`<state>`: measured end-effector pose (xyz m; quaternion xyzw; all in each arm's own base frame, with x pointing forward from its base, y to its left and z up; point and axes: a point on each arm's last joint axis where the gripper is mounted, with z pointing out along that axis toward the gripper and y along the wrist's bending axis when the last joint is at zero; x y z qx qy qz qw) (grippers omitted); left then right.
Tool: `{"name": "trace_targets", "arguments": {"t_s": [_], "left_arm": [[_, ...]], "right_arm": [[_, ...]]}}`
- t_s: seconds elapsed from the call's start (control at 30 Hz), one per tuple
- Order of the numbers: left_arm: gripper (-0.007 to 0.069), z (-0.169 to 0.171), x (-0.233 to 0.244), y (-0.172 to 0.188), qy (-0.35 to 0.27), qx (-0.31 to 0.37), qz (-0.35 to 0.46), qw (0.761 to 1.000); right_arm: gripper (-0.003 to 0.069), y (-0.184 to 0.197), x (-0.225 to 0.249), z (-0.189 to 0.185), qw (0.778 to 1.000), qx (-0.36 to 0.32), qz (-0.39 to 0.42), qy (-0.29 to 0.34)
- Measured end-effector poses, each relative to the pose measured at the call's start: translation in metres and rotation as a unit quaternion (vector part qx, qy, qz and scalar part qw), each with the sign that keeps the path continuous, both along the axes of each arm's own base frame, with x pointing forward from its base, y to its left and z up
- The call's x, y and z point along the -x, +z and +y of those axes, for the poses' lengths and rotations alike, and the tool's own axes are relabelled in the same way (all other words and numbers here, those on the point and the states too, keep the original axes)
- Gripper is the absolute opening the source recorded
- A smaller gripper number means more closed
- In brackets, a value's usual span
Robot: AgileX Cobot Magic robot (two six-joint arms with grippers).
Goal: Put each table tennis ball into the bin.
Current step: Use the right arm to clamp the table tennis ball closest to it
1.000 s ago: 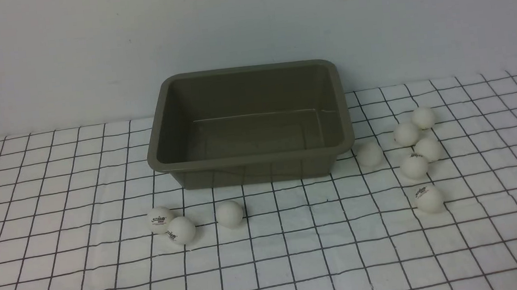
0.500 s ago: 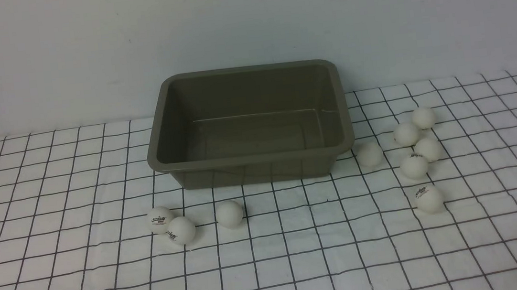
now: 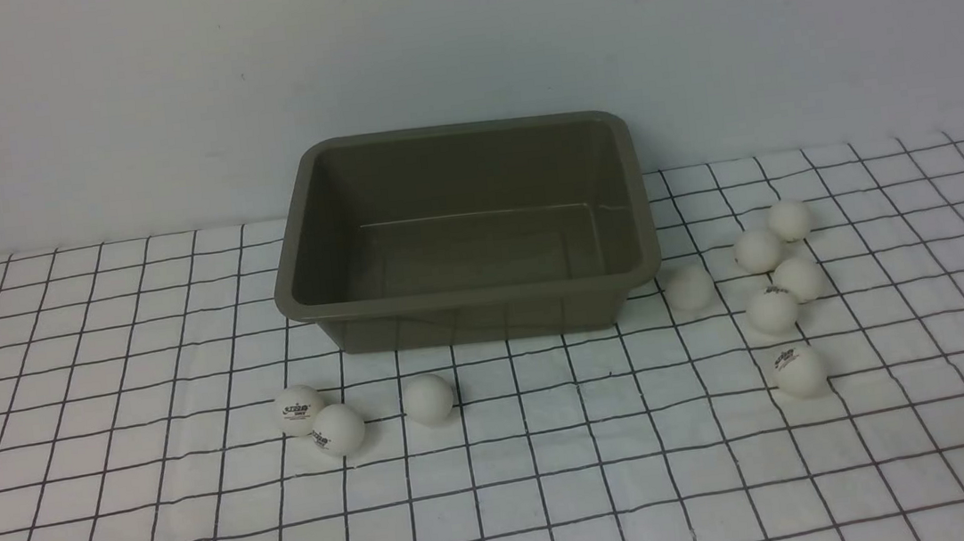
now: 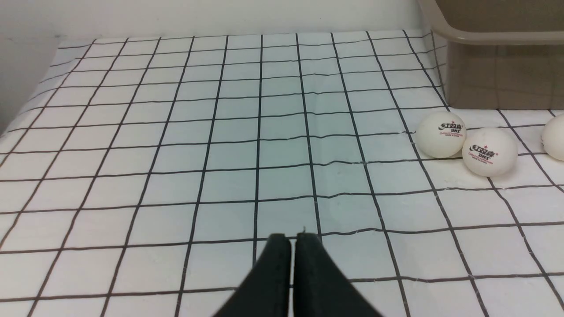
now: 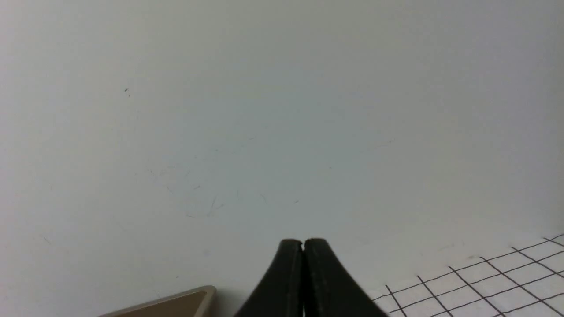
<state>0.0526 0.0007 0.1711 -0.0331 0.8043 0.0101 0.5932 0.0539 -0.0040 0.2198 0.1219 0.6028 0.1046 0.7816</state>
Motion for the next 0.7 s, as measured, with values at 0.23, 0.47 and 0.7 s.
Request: {"name": "trace_targets", "arguments": {"t_s": [0.23, 0.47, 0.7], "left_arm": [[-0.0004, 0.0, 0.0, 0.0, 0.0, 0.0, 0.0, 1.0], [-0.0004, 0.0, 0.0, 0.0, 0.0, 0.0, 0.0, 1.0], [-0.0004, 0.0, 0.0, 0.0, 0.0, 0.0, 0.0, 1.0]], "right_arm": [[-0.0018, -0.0001, 0.0, 0.0, 1.0, -0.01, 0.0, 0.003], [-0.0018, 0.0023, 0.0006, -0.0002, 0.999, -0.042, -0.016, 0.01], [-0.0018, 0.0024, 0.0006, 0.0002, 0.992, -0.117, -0.021, 0.033]]}}
